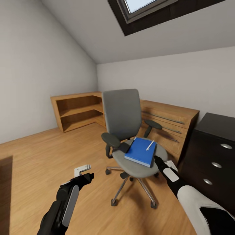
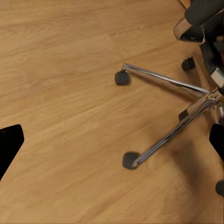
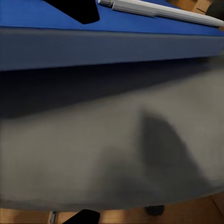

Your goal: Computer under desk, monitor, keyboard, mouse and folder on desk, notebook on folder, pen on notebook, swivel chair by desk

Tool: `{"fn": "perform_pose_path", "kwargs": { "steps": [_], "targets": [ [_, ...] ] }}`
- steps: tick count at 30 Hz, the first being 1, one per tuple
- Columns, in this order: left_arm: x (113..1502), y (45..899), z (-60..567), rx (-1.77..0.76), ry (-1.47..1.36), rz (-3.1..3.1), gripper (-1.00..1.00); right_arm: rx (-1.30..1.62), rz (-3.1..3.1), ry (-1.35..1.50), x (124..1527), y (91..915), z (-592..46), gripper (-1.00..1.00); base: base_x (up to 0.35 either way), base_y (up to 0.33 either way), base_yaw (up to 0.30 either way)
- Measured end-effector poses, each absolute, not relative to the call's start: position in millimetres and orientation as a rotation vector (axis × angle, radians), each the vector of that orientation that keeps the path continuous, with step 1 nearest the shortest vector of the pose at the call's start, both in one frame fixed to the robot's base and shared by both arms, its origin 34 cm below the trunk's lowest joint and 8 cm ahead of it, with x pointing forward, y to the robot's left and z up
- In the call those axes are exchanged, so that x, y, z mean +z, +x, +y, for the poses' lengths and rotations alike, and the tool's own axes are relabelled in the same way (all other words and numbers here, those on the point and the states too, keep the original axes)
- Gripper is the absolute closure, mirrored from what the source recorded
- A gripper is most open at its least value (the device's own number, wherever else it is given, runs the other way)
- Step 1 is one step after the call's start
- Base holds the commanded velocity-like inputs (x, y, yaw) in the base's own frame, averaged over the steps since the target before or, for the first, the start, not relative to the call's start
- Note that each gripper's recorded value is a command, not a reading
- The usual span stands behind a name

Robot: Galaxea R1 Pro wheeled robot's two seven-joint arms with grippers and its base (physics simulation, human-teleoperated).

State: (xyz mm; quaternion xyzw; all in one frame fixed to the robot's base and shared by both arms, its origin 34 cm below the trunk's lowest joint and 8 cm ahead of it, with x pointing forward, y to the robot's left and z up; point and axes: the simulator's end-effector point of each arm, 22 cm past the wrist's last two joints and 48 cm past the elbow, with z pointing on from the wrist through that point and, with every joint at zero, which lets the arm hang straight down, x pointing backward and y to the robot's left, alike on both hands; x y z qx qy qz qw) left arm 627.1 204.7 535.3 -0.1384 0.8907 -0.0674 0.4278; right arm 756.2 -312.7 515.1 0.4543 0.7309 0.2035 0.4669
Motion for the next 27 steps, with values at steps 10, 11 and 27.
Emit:
{"fn": "perform_pose_path", "kwargs": {
  "steps": [10, 11, 27],
  "targets": [
    [534.6, 627.2, 204.7, -0.17, -0.344, 2.226, -1.0, 0.508, 1.793, 1.119, 513.8, 756.3, -309.6, -1.0, 0.051, 0.0, 0.0],
    [534.6, 627.3, 204.6, -0.17, -0.343, 2.226, -1.0, 0.508, 1.794, 1.119, 513.7, 756.4, -309.5, -1.0, -0.192, 0.0, 0.0],
    [534.0, 627.3, 204.5, -0.171, -0.343, 2.228, -1.0, 0.509, 1.794, 1.119, 513.1, 756.4, -308.8, -1.0, -0.176, 0.0, 0.0]
  ]
}}
